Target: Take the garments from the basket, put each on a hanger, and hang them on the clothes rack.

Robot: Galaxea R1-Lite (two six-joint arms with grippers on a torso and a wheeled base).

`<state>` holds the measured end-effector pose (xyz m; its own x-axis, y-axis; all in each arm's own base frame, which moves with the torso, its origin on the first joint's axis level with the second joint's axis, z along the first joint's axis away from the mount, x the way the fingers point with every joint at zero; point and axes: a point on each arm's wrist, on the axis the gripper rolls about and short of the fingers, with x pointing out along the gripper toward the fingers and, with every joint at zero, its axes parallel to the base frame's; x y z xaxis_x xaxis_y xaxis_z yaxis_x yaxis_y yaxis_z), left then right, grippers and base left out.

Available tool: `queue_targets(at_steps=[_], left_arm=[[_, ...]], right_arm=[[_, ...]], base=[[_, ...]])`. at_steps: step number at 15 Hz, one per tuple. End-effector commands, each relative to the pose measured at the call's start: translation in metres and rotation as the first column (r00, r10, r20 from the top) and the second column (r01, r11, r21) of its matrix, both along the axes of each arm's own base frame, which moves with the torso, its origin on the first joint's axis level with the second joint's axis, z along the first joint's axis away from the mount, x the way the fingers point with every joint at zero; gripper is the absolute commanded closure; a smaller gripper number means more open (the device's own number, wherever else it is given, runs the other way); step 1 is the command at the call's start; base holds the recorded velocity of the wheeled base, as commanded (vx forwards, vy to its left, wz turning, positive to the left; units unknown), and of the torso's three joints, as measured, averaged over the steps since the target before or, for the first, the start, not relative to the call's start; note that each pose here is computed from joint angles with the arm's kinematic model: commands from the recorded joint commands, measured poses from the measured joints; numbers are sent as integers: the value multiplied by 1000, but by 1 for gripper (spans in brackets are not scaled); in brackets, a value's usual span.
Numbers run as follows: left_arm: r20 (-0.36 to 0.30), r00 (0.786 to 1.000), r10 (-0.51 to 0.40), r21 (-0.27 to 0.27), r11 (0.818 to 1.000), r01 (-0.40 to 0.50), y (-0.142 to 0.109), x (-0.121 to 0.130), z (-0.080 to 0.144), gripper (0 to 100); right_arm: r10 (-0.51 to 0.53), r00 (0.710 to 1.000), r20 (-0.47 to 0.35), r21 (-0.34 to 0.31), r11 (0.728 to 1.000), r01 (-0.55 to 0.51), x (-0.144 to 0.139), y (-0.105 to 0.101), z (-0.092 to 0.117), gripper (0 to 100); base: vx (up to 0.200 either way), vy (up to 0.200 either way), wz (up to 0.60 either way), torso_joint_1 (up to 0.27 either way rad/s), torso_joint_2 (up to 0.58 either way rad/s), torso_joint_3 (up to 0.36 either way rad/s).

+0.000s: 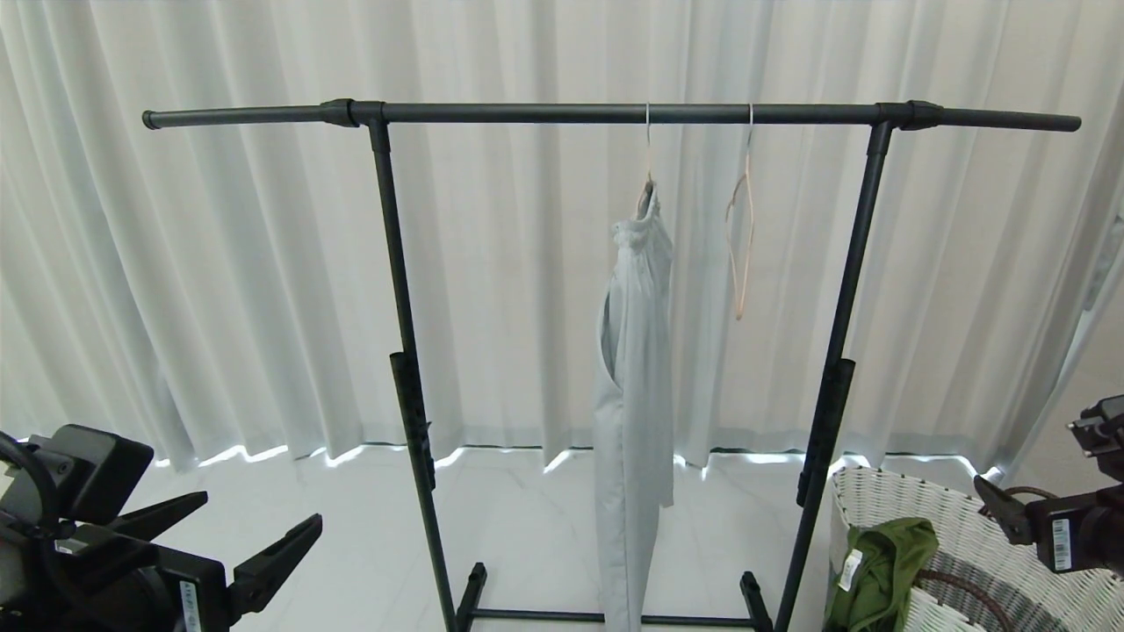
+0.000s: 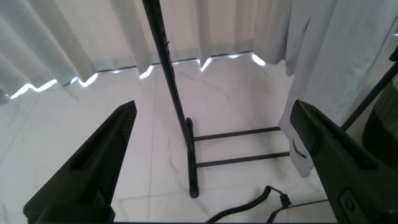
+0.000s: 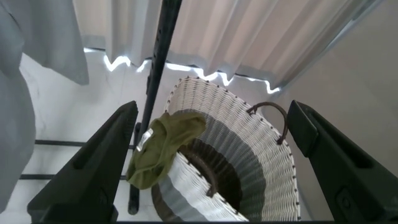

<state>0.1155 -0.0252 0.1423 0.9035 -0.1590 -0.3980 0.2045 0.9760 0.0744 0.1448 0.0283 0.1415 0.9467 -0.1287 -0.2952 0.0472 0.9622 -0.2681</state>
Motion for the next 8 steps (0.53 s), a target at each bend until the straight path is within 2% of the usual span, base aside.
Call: queue_targets(at_steps=[1,3,5,8], left_arm=[[-10,1000,-4,5,1000,4,-1,2,-1,0],[-13,999,-29,-3,1000,29,-1,3,-1,0],[-15,999,-34,-5,999,34,-1,3,-1,0],[-16,999,-37,0,999,37,-1,2,-2,0]], right_arm=[[-30,999,-26,-26,999,29,0,-6,-5,0],[-61,996,-60,-91,994,55,-3,-13,-12,0],[-62,995,-76,-104,993,54,-1,-14,-14,0],[-66,992,-105,-110,992,55,1,-13,-19,0]], base=[[0,0,0,0,0,0],[0,0,0,0,0,0],[0,0,0,0,0,0],[200,0,0,-4,1,4]])
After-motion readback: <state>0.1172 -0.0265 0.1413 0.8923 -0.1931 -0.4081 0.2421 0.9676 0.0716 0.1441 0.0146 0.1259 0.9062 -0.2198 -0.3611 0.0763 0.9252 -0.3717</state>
